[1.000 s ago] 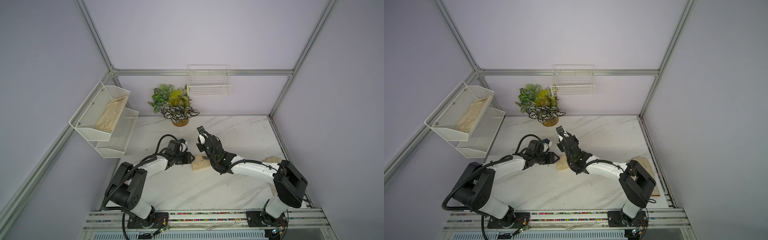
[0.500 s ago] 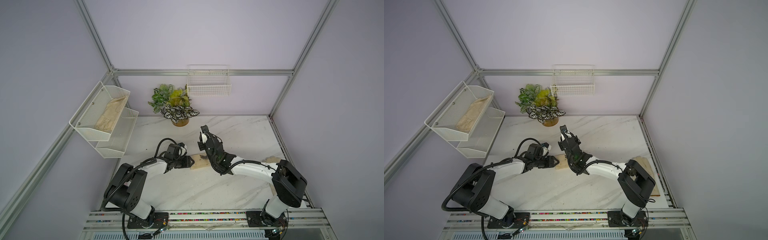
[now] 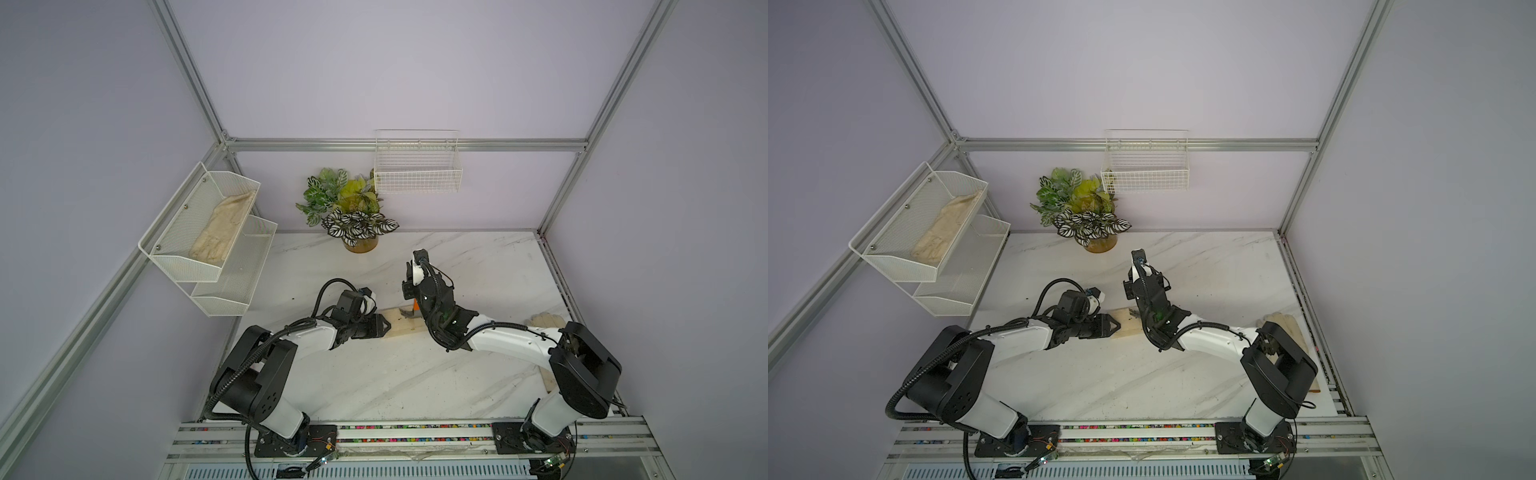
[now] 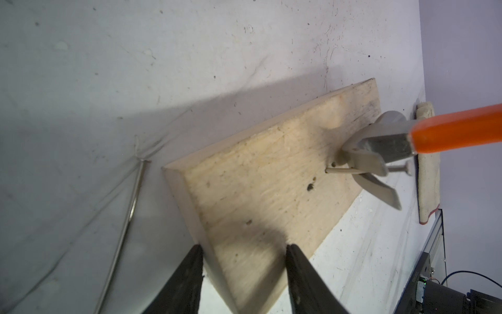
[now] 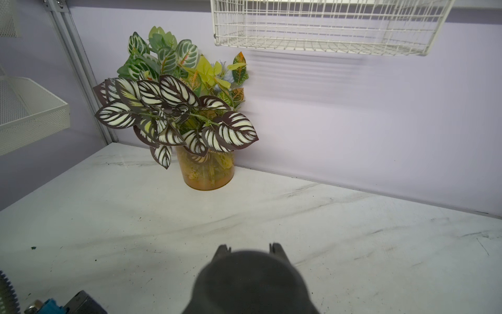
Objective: Use a claw hammer to pull out a nail
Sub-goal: Remove the nail from the mounting plate.
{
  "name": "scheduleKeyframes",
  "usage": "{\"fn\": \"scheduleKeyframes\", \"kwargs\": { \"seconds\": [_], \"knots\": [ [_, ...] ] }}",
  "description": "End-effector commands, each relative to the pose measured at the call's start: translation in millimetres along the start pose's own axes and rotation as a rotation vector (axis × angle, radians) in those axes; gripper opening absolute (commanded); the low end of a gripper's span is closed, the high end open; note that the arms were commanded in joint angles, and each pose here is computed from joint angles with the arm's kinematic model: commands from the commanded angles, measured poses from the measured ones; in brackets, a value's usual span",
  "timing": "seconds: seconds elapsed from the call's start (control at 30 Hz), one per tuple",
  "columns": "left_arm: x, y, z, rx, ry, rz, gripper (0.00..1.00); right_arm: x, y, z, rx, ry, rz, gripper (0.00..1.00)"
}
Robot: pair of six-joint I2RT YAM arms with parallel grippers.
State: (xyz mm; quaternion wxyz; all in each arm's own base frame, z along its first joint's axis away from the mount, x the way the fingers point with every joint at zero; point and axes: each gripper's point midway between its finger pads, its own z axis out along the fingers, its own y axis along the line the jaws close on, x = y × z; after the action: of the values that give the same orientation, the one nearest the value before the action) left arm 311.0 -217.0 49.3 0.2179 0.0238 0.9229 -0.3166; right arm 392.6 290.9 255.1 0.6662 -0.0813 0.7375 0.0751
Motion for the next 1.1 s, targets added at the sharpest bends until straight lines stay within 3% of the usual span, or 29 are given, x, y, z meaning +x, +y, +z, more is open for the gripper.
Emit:
{"fn": "scheduleKeyframes", "kwargs": {
  "seconds": [0.0, 1.07],
  "knots": [
    [9.6, 6.2, 10.2, -0.002, 0.023, -0.016, 0.48, -17.3, -5.1, -5.2, -0.039, -0.049, 0.154, 0.0],
    [20.0, 15.8, 24.2, -0.001, 0.068, -0.038, 0.42, 5.1, -68.7, -6.7, -0.003, -0.064, 0.408, 0.0]
  ]
}}
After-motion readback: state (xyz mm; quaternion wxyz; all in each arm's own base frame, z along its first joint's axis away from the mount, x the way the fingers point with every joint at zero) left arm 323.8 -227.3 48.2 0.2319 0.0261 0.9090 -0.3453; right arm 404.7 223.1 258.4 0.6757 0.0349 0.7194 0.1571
